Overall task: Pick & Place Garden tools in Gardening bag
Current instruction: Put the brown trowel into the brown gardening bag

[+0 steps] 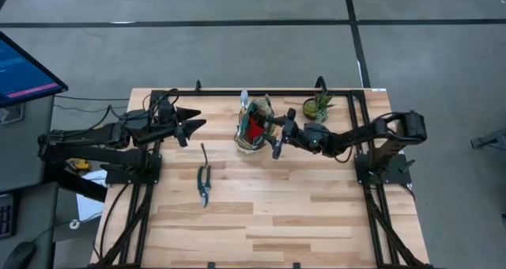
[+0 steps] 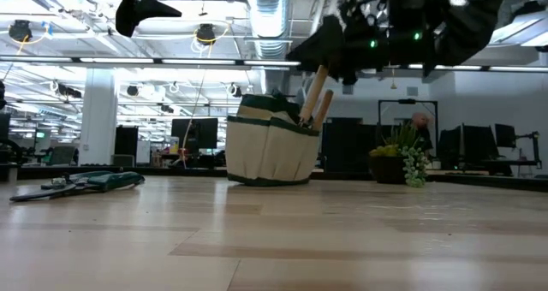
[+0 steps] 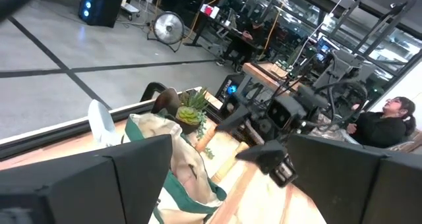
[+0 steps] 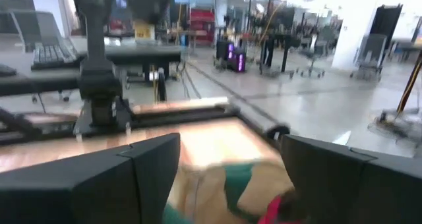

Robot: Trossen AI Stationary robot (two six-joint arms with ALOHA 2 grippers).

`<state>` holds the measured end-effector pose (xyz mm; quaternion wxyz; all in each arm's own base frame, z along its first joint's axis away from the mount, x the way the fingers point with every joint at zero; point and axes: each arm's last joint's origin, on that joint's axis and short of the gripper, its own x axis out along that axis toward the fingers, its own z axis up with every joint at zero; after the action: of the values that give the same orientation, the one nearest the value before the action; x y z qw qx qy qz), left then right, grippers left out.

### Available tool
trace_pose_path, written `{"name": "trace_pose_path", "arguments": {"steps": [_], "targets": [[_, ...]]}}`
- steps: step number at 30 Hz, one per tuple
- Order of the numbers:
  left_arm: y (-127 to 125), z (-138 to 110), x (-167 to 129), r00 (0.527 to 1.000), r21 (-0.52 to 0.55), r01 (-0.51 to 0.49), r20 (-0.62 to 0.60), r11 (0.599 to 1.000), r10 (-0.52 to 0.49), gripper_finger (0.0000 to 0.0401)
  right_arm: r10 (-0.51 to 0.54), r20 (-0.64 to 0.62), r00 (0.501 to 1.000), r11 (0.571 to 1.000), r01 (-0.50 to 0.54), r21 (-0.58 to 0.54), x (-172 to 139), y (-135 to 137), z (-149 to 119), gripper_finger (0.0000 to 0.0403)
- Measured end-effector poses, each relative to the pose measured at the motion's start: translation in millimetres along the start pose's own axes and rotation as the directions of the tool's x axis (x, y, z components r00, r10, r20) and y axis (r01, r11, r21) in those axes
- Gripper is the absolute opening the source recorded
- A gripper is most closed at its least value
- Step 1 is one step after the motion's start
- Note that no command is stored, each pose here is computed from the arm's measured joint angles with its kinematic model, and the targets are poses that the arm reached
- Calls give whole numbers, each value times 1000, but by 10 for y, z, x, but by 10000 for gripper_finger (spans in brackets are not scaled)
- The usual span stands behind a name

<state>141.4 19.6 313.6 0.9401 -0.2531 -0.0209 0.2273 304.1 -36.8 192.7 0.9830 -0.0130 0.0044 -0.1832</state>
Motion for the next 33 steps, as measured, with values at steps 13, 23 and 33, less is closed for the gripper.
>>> {"name": "trace_pose_path", "arguments": {"steps": [13,23,33], "targets": [[186,-400,21,897,-127,-223,-415,967,152,294,-45,-32,998,997,43,-66,-313,-119,692,255],[307,-949,171,500,-90,-633,-805,769,318,294,-92,-99,991,992,83,-90,-473,-184,1006,255],[153,-1282,246,416,-17,-697,-825,717,383,294,-93,-147,985,990,77,-115,-574,-215,1025,255]]}}
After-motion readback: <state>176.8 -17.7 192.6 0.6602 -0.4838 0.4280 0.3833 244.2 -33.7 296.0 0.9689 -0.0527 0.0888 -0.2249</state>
